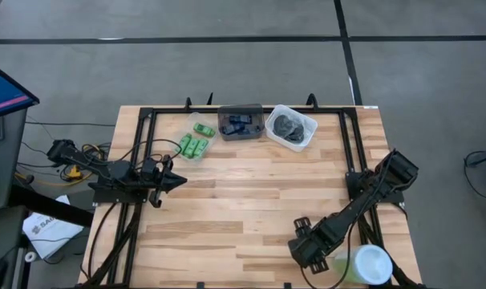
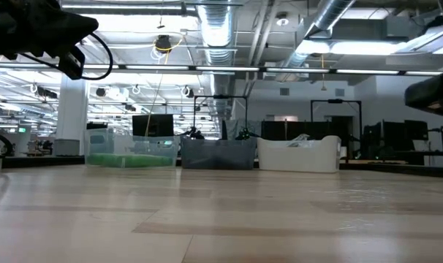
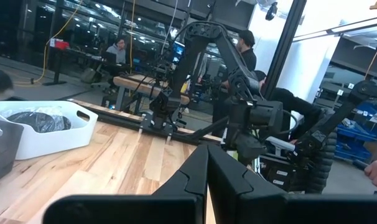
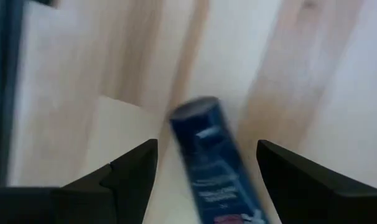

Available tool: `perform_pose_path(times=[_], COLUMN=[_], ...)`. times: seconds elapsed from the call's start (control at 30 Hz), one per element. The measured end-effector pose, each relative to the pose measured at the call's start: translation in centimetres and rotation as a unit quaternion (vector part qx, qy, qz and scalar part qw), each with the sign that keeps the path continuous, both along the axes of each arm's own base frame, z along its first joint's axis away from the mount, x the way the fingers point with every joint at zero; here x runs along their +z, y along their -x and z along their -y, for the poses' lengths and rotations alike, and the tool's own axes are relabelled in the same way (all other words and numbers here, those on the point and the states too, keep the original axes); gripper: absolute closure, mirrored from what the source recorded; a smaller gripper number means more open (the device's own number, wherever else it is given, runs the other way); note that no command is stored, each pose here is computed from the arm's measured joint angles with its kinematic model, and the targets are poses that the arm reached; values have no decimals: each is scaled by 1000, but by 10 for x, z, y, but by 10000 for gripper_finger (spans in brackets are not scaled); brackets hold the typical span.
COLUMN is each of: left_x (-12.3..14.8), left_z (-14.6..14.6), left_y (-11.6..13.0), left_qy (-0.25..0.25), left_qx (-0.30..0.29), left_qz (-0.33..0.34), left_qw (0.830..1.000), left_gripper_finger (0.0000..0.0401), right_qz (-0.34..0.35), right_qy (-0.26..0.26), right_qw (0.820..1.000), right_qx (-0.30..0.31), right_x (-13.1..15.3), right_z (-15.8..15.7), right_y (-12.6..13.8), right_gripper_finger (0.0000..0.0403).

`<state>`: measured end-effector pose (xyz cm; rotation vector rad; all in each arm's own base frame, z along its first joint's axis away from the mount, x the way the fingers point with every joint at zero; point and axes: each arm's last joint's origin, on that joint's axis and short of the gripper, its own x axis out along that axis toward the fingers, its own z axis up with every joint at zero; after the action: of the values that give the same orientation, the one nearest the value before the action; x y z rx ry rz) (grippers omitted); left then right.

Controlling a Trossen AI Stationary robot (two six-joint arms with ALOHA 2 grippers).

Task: Pick & Place Travel size toiletries
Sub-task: Put the blue shave cream into the black bin

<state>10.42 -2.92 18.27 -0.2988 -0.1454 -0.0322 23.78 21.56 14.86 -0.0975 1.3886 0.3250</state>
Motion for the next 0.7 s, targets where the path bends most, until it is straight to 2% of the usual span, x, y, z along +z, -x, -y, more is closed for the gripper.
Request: perform_pose_path(times=[0.23, 0.5, 0.6, 0.7], left_x=[0, 0, 0, 0], left_z=[0, 0, 0, 0], left_y=[0, 0, 0, 0], left_qy=[1, 1, 1, 1], left_qx=[0, 0, 0, 0], left_qz=[1, 2, 2, 2], left_qw=[1000, 1000, 1000, 1000], left_gripper_finger=[401, 401, 401, 401], right_qz=[32, -3, -6, -9], right_qy=[26, 35, 45, 48], right_qw=[999, 999, 999, 999], right_qx=[-2, -14, -16, -20], right_x=[-5, -21, -17, -15], right_z=[0, -4, -4, -2], right_y=[-5, -11, -13, -14], right_gripper_finger=[146, 164, 186, 227])
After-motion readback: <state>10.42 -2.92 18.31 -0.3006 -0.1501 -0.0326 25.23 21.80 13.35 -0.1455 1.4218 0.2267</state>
